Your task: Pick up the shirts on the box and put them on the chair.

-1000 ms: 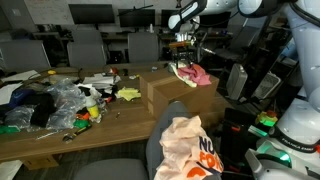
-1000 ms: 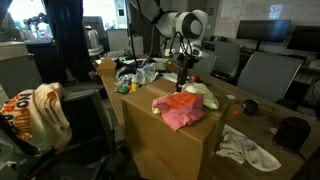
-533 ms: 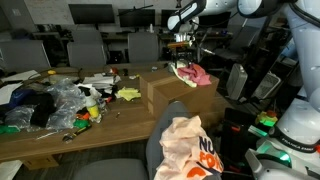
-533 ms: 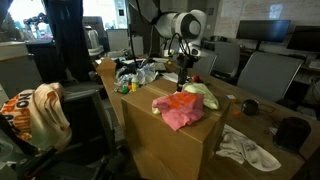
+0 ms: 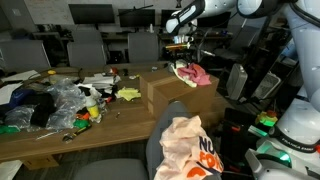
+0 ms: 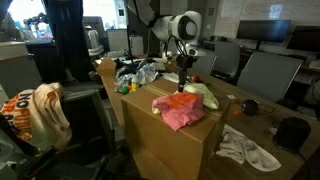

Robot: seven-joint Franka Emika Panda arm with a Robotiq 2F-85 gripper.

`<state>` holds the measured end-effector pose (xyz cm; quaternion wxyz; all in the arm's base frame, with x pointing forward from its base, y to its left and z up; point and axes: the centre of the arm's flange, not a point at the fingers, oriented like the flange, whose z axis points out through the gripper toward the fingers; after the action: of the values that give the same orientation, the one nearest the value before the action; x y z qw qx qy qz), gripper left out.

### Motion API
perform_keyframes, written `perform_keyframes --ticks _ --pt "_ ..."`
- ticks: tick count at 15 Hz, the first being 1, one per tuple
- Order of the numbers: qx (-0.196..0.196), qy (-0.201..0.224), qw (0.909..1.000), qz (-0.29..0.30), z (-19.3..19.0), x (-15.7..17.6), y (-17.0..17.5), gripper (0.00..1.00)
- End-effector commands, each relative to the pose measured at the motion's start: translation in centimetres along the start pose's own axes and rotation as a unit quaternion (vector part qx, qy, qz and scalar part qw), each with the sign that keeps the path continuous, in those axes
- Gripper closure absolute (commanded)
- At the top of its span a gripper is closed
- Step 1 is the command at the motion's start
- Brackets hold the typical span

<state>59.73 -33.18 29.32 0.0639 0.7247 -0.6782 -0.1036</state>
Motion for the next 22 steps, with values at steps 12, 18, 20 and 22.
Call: perform_keyframes --ticks 12,18,20,22 --pt "-0.050 -0.017 0.9986 0.006 5.3 -1.6 1.9 0.00" --pt "-0.042 -0.014 0.9990 0.006 4.2 -1.8 2.3 0.51" --pt "-0.039 -0.014 0.9991 0.008 3.9 -1.9 2.5 0.66" --pt "-0.037 -0.014 0.9992 0.009 3.7 -1.9 2.8 0.81"
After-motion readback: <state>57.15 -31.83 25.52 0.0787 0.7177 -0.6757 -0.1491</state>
